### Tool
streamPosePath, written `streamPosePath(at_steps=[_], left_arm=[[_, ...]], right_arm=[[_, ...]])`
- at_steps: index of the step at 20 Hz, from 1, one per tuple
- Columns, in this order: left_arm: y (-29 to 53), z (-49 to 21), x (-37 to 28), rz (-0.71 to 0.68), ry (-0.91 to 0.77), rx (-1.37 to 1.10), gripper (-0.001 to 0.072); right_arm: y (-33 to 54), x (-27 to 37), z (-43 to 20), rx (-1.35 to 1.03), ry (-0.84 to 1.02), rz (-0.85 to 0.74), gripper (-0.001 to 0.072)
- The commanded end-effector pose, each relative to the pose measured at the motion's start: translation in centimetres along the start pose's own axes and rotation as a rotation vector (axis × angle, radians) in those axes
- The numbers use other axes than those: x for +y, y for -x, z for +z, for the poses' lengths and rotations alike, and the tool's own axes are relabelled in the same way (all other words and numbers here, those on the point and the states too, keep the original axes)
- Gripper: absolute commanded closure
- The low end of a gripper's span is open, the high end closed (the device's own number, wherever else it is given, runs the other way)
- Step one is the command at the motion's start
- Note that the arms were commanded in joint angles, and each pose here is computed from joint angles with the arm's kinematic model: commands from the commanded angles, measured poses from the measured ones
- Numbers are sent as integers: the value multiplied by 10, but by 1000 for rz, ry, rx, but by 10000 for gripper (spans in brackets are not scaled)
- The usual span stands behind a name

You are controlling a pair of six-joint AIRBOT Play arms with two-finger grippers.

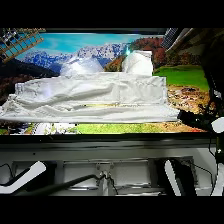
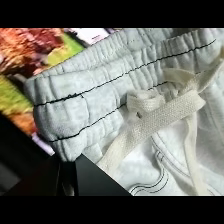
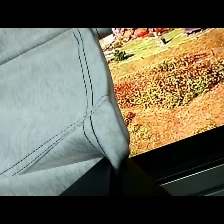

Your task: Fold the clothes and pants, and hang the long-sleeved shirts on hangers.

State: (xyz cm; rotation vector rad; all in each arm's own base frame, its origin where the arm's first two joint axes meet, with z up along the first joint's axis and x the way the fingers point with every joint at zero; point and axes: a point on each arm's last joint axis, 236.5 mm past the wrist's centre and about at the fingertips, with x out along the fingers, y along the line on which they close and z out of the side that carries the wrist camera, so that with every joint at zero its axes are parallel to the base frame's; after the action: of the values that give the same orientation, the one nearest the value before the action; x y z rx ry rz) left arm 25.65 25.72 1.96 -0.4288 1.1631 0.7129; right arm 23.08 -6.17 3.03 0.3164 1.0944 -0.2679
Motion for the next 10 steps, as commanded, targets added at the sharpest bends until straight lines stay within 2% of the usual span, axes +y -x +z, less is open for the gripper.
streamPosePath(at_steps=[1,4,6,10], left_arm=[[22,-9,12,43,-7,2,684],[32,6,10,34,-4,-76,683],[34,21,-5,-21,12,-143,684],[51,82,-37,-98,13,-409,685]], right_arm=[[12,1,1,-37,25,-3,678],[15,1,10,-87,53,-14,678],[14,4,23,-113,50,-7,679],[6,14,71,-139,79,22,679]])
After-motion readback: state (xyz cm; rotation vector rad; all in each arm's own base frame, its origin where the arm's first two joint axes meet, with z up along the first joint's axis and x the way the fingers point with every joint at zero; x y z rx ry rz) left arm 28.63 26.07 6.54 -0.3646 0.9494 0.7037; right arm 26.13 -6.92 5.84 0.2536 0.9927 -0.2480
